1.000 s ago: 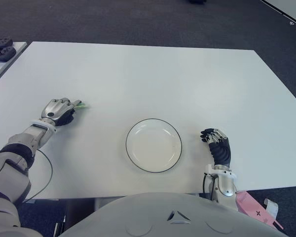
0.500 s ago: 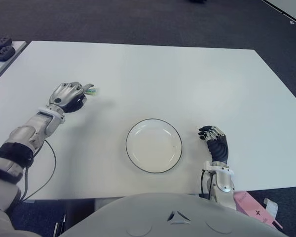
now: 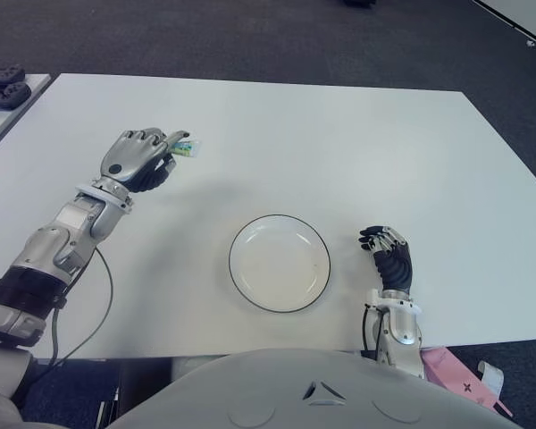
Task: Put the toothpaste on the table into the plate.
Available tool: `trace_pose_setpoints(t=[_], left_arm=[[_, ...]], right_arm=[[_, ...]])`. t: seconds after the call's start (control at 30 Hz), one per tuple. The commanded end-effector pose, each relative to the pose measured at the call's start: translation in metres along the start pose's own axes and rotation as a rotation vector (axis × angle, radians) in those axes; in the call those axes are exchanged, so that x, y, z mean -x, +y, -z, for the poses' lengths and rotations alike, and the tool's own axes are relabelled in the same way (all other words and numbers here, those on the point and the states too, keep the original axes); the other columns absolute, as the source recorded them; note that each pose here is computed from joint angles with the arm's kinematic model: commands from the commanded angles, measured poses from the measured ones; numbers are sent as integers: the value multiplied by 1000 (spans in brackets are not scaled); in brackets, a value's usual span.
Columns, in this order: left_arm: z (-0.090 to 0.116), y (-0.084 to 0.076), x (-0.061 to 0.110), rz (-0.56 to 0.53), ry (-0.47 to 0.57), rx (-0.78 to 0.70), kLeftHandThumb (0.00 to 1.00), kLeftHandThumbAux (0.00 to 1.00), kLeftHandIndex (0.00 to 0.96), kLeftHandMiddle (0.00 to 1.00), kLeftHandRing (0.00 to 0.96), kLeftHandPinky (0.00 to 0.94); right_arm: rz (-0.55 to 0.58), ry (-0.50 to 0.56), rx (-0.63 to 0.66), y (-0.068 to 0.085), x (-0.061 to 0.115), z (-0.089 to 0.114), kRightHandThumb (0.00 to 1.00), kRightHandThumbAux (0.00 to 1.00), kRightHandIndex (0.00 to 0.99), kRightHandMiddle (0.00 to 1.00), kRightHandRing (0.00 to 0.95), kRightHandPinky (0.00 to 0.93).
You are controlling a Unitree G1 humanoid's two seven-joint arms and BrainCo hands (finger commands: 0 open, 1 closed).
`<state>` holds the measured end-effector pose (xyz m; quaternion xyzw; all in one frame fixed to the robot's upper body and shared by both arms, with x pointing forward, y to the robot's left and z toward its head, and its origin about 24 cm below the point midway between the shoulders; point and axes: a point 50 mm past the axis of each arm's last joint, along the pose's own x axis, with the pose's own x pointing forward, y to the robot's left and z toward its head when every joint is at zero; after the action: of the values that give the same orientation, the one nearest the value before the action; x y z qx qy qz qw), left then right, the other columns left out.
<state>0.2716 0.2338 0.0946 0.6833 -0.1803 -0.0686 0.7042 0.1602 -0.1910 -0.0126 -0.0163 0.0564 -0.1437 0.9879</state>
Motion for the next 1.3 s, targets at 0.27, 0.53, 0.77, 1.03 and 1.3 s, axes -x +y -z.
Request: trace_pose_setpoints(t=[0.27, 0.53, 0.77, 1.03, 1.3], left_arm=[[-35, 10, -5, -70, -124, 84, 849, 669, 399, 554, 871, 867], [-73, -1, -12, -84, -275, 137, 849, 669, 399, 552, 863, 840], [-102, -10, -15, -66, -434, 175, 848, 669, 401, 552, 858, 856], [-129, -33, -18, 10, -573, 211, 848, 669, 402, 556, 861, 873], [-147, -57, -13, 66, -637, 176, 848, 669, 404, 565, 876, 894]], right_arm=[[-3, 18, -1, 5, -3, 5, 710, 727, 428, 484, 485, 484], [0, 19, -6, 6, -5, 6, 710, 728, 428, 488, 487, 482], [-3, 10, -15, 7, -5, 6, 710, 728, 429, 489, 487, 481], [-1, 15, -28, 8, -5, 5, 710, 727, 429, 487, 482, 473], [2, 16, -16, 9, -5, 6, 710, 727, 429, 487, 483, 480]])
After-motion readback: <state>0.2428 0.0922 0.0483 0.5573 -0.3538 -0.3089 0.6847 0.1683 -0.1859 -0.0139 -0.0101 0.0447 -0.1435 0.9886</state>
